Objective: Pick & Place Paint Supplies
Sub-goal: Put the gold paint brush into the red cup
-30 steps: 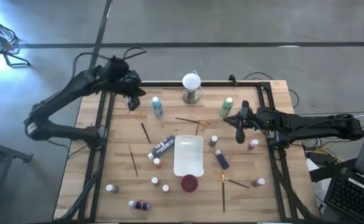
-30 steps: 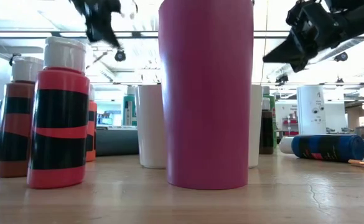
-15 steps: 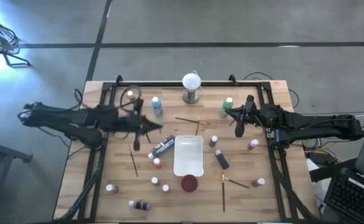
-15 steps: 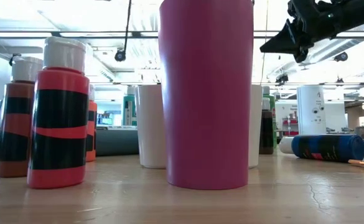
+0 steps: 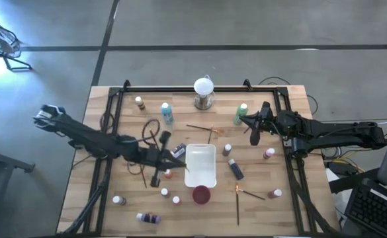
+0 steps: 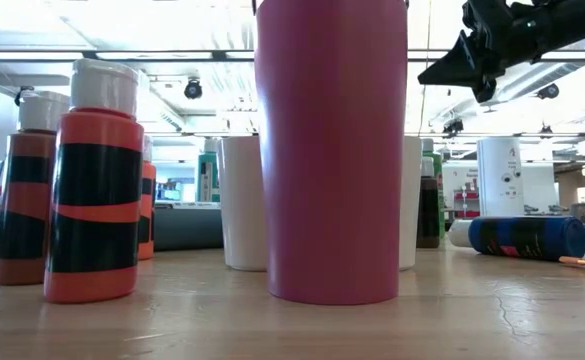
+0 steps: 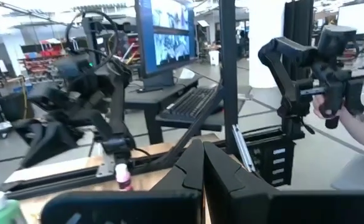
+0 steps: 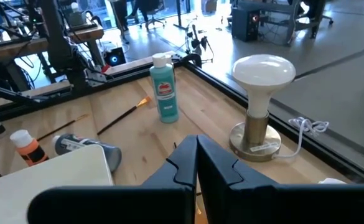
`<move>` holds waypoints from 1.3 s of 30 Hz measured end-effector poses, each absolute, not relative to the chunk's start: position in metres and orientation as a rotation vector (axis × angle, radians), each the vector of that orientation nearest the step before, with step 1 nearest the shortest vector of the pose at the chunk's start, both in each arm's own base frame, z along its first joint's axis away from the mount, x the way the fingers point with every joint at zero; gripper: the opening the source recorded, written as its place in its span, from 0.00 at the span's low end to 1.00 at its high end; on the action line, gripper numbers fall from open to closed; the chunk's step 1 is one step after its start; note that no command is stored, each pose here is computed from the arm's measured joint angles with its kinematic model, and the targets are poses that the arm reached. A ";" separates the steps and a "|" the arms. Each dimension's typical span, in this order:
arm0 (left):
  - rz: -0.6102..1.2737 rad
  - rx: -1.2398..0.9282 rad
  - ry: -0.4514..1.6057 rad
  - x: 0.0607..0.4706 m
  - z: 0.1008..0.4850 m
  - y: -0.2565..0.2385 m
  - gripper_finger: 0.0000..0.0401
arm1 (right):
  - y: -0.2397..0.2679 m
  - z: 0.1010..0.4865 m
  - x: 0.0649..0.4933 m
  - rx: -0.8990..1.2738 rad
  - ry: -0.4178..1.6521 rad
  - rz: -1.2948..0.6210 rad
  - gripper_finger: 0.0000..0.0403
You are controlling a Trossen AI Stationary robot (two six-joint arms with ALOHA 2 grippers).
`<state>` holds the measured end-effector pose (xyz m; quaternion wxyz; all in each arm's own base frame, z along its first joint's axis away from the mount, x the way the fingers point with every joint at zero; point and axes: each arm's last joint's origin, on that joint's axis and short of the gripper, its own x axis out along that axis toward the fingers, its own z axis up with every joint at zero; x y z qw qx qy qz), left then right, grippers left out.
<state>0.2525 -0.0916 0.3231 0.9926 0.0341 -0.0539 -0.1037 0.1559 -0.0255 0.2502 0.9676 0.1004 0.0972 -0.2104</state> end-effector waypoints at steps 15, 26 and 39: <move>-0.382 -0.018 -0.138 0.273 0.304 -0.128 0.00 | -0.026 0.248 0.155 0.196 0.216 -0.451 0.02; -0.401 0.009 -0.111 0.289 0.291 -0.135 0.00 | -0.026 0.248 0.155 0.196 0.216 -0.453 0.02; -0.441 0.042 -0.038 0.317 0.248 -0.131 0.00 | -0.026 0.248 0.155 0.195 0.221 -0.453 0.02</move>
